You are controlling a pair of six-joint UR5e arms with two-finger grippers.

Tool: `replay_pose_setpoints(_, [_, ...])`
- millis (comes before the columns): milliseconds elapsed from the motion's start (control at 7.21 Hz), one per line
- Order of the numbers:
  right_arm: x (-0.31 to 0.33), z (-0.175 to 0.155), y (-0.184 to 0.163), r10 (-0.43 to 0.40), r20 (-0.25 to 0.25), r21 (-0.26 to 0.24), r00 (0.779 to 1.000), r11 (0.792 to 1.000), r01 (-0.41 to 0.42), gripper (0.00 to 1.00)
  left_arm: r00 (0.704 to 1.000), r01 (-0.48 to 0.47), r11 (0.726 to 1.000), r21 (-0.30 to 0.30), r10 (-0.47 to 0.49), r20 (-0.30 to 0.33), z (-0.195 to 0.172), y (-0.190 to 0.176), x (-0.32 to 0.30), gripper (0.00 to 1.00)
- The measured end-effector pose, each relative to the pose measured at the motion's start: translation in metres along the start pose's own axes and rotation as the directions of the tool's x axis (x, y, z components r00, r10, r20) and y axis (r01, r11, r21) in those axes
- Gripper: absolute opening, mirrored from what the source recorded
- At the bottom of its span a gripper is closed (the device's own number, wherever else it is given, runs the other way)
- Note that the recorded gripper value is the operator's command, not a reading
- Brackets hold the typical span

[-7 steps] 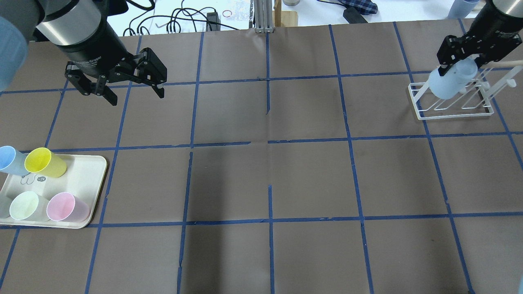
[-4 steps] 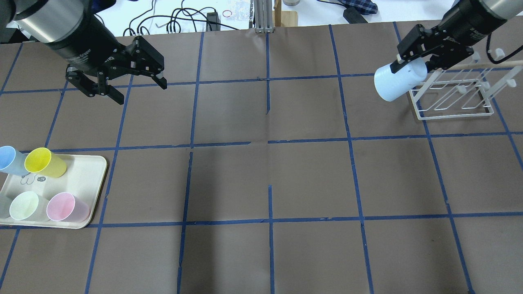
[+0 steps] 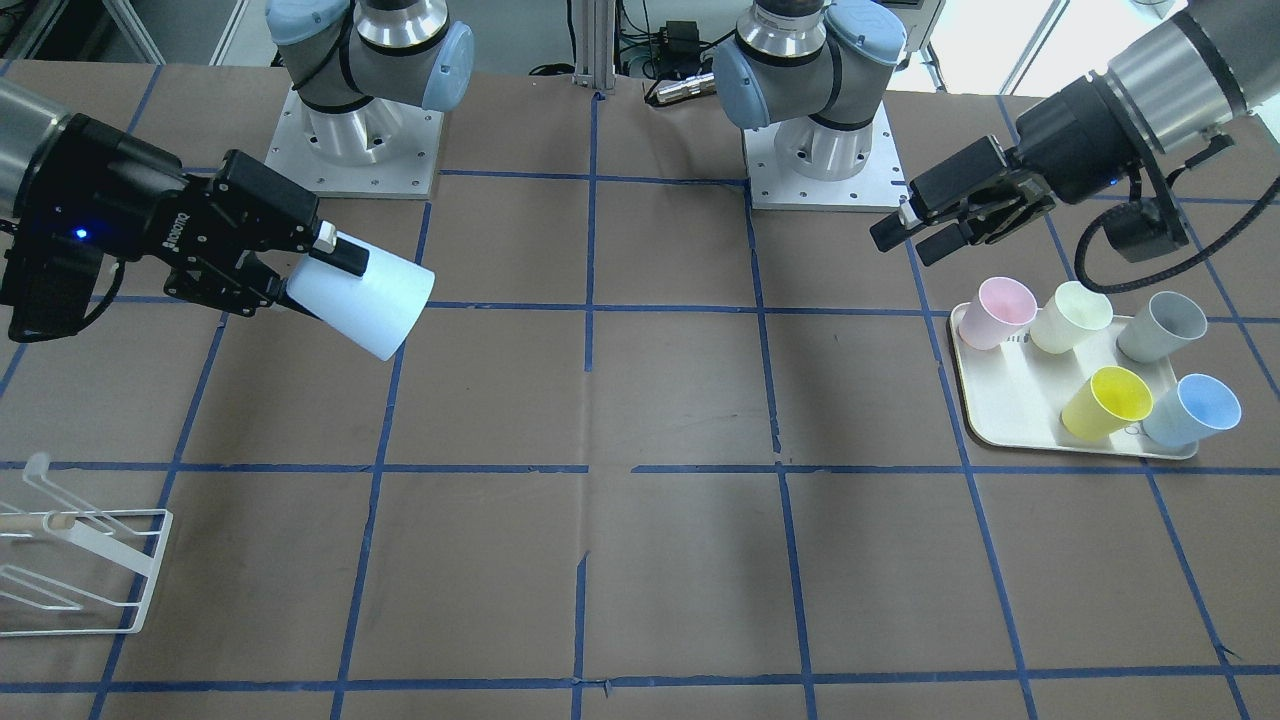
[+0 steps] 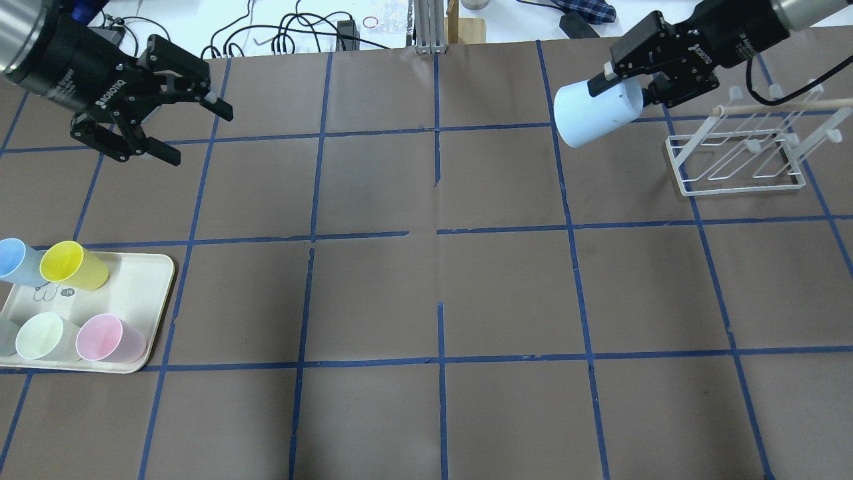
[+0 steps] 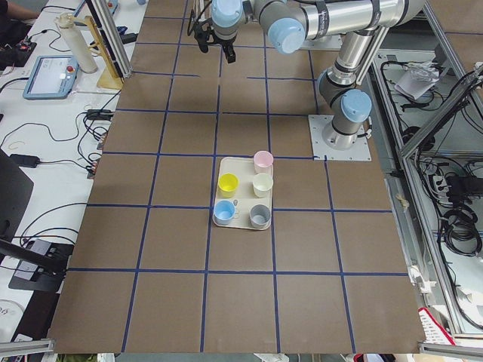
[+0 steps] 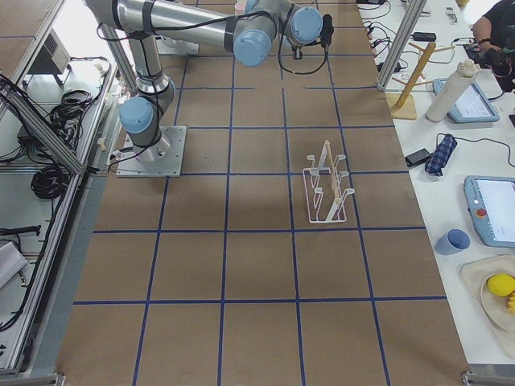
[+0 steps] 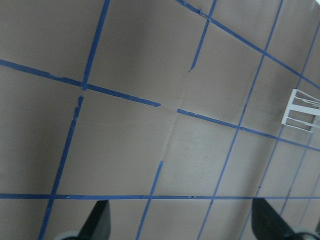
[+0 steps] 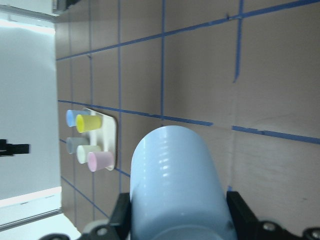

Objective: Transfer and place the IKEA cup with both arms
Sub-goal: 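Lift the cup with the right gripper while the left gripper rises toward it, then close the left gripper on the cup's open end beside the right gripper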

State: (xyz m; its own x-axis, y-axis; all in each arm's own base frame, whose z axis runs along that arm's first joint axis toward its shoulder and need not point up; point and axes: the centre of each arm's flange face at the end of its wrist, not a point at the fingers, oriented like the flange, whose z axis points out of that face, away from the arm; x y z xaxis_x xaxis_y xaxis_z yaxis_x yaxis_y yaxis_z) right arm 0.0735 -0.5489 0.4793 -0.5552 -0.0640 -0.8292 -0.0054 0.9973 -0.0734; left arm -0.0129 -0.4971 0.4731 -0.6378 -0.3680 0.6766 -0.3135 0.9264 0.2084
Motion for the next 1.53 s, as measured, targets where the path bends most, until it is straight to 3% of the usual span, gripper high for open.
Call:
replay_pose_setpoints(139, [-0.013, 0.011, 0.001, 0.004, 0.110, 0.015, 0.994, 1.000, -0.006, 0.11, 0.986, 0.058, 0.997, -0.042, -0.064, -0.154, 0.024, -0.001, -0.015, 1.00])
replay_pose_setpoints(277, [-0.028, 0.026, 0.002, 0.011, 0.206, 0.024, 0.978, 1.000, -0.017, 0.07, 0.943, 0.104, 0.991, -0.080, -0.124, -0.310, 0.048, 0.002, -0.023, 1.00])
replay_pose_setpoints(416, [-0.042, 0.042, 0.006, 0.015, 0.273, 0.019, 0.962, 1.000, -0.021, 0.06, 0.890, 0.127, 0.986, -0.111, -0.163, -0.427, 0.065, 0.006, -0.021, 1.00])
replay_pose_setpoints(555, [-0.055, 0.056, 0.014, 0.015, 0.320, 0.010, 0.947, 1.000, -0.019, 0.06, 0.853, 0.119, 0.982, -0.145, -0.176, -0.492, 0.083, 0.012, -0.009, 1.00])
replay_pose_setpoints(832, [-0.080, 0.068, 0.035, 0.003, 0.388, 0.017, 0.922, 1.000, -0.010, 0.06, 0.833, 0.045, 0.979, -0.198, -0.146, -0.533, 0.117, 0.037, 0.024, 1.00])
replay_pose_setpoints(1109, [-0.091, 0.068, 0.055, 0.001, 0.397, 0.018, 0.918, 1.000, -0.009, 0.07, 0.830, 0.007, 0.979, -0.206, -0.120, -0.544, 0.127, 0.051, 0.035, 1.00])
replay_pose_setpoints(1526, [-0.094, 0.068, 0.068, 0.003, 0.395, 0.015, 0.919, 1.000, -0.009, 0.07, 0.775, 0.012, 0.974, -0.225, -0.151, -0.613, 0.138, 0.059, 0.038, 1.00])
